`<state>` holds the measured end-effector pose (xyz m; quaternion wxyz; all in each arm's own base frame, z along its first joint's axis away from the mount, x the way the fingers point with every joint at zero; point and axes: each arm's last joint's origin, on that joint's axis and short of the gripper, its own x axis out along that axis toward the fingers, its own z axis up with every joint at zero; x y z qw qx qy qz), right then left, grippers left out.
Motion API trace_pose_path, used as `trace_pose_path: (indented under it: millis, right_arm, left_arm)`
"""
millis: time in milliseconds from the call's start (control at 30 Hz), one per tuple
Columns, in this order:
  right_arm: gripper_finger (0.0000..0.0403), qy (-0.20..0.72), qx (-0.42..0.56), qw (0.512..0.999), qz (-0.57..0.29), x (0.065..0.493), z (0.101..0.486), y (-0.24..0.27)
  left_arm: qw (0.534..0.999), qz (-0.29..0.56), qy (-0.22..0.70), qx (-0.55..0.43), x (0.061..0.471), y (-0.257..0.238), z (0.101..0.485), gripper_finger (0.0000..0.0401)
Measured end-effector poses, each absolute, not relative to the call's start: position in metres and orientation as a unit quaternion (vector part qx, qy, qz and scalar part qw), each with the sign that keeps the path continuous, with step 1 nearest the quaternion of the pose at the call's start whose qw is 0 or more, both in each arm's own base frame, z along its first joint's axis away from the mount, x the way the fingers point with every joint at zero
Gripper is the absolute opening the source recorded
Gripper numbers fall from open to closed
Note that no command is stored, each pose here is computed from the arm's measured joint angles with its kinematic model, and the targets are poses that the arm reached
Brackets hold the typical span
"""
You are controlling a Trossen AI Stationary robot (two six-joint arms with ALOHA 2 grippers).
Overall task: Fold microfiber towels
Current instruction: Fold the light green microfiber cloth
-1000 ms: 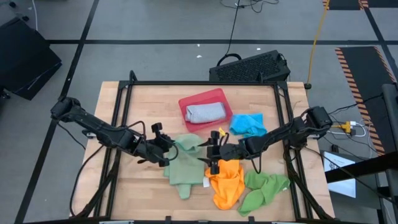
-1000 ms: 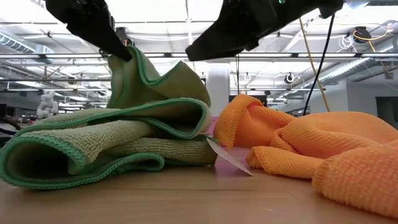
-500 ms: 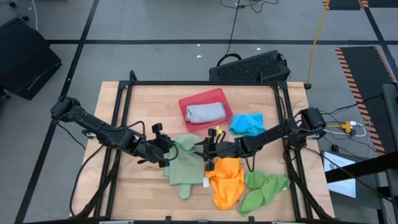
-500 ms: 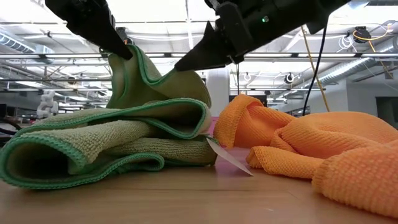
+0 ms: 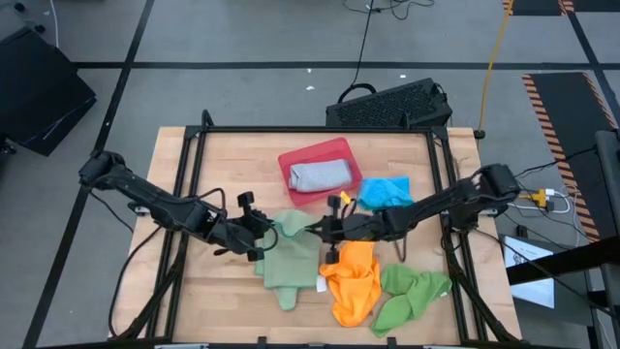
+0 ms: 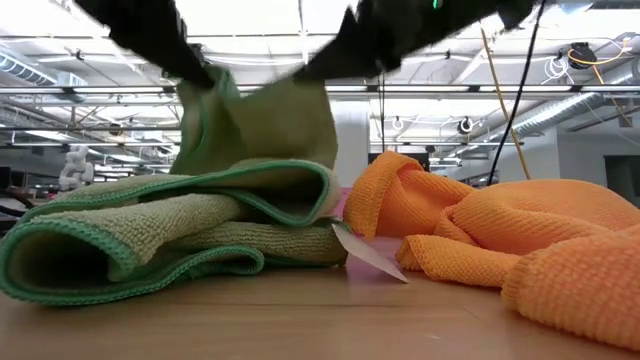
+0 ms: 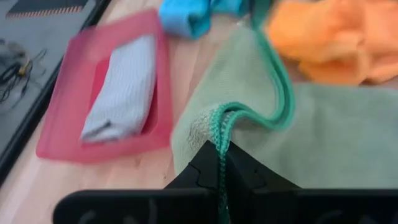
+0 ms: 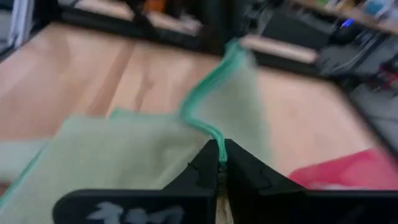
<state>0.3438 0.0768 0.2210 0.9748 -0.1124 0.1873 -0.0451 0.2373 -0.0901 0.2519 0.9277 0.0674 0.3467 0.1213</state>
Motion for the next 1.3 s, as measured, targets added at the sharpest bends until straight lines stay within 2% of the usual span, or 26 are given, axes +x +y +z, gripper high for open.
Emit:
trace_pose_path:
  millis: [200, 400, 633, 767, 933, 1100, 1300]
  right_arm:
    - [0.0006, 0.116, -0.112, 0.985, -0.055, 0.320, 0.271, 0.079]
    - [0.0002, 0.071, -0.177, 0.971, -0.142, 0.288, 0.306, 0.106]
    - [0.0003, 0.001, -0.145, 0.985, -0.097, 0.264, 0.354, 0.142]
    - [0.0003, -0.024, -0.119, 0.991, -0.052, 0.260, 0.376, 0.159]
    - [0.0004, -0.019, -0.135, 0.990, -0.021, 0.263, 0.377, 0.169]
    - [0.0004, 0.044, -0.141, 0.986, -0.080, 0.274, 0.364, 0.148]
    - [0.0004, 0.107, -0.110, 0.981, -0.121, 0.295, 0.327, 0.095]
  left_arm:
    - [0.946, 0.064, 0.301, 0.096, 0.241, -0.109, 0.287, 0.0007]
    - [0.961, -0.005, 0.250, 0.122, 0.233, -0.135, 0.339, 0.0015]
    - [0.982, -0.010, 0.173, 0.069, 0.216, -0.150, 0.402, 0.0007]
    - [0.989, -0.065, 0.125, 0.037, 0.209, -0.162, 0.425, 0.0011]
    - [0.984, -0.069, 0.148, 0.066, 0.205, -0.164, 0.420, 0.0008]
    - [0.971, 0.029, 0.224, 0.080, 0.203, -0.149, 0.400, 0.0010]
    - [0.936, 0.134, 0.313, 0.086, 0.211, -0.118, 0.364, 0.0013]
